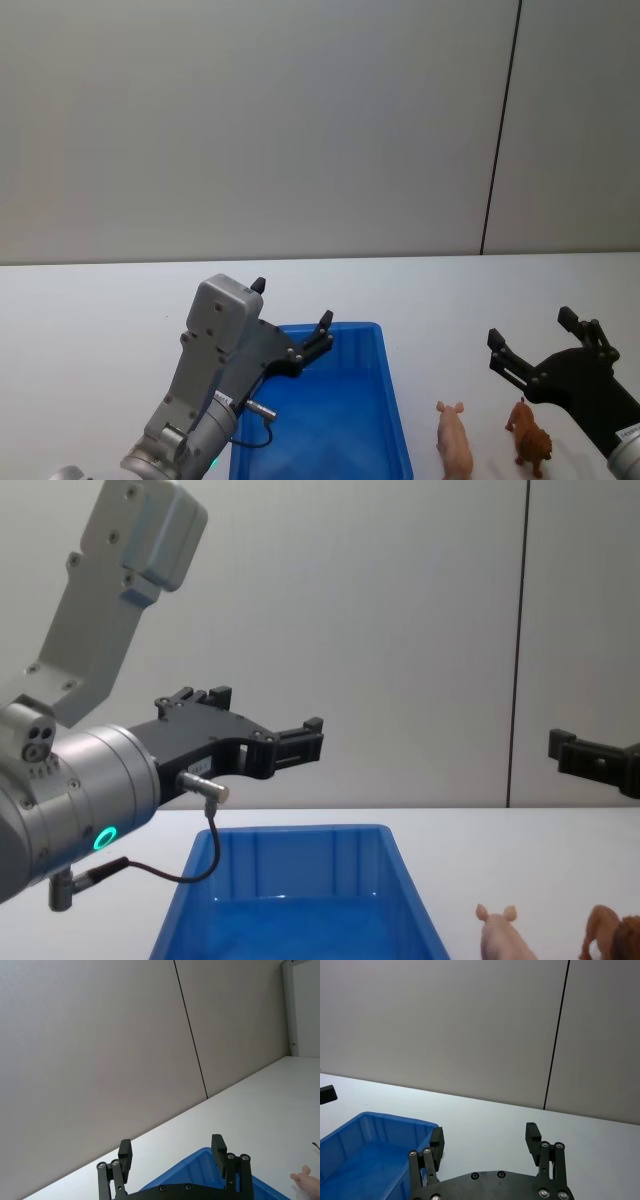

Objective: Pick up the two dolls from the table and place them into the box.

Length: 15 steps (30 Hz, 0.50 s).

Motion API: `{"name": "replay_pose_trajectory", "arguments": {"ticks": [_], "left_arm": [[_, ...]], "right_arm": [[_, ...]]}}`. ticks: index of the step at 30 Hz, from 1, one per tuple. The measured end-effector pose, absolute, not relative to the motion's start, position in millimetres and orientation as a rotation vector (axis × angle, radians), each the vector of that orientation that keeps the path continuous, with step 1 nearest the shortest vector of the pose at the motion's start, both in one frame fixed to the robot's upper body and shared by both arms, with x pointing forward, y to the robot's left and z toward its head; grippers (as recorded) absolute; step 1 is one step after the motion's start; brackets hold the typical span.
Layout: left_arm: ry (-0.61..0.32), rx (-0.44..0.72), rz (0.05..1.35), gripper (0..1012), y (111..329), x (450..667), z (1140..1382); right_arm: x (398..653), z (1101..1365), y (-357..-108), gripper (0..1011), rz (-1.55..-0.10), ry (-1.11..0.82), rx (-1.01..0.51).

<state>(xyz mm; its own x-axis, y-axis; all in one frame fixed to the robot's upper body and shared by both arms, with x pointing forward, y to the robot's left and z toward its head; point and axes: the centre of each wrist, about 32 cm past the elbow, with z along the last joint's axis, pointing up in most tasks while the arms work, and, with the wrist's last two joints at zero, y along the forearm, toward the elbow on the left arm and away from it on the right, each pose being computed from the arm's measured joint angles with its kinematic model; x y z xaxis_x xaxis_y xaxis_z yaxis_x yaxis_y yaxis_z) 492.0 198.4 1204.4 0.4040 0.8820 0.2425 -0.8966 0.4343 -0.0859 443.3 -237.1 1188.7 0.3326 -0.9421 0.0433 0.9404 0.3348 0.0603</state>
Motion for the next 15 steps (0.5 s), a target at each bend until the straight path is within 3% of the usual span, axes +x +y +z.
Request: {"name": "replay_pose_trajectory", "arguments": {"ticks": [15], "left_arm": [[-0.268,0.061,1.124,1001,198.4,492.0,1204.4]], "right_arm": [[443.3,1188.7,-237.1,1001,-1.230,-0.075,0.026]]}}
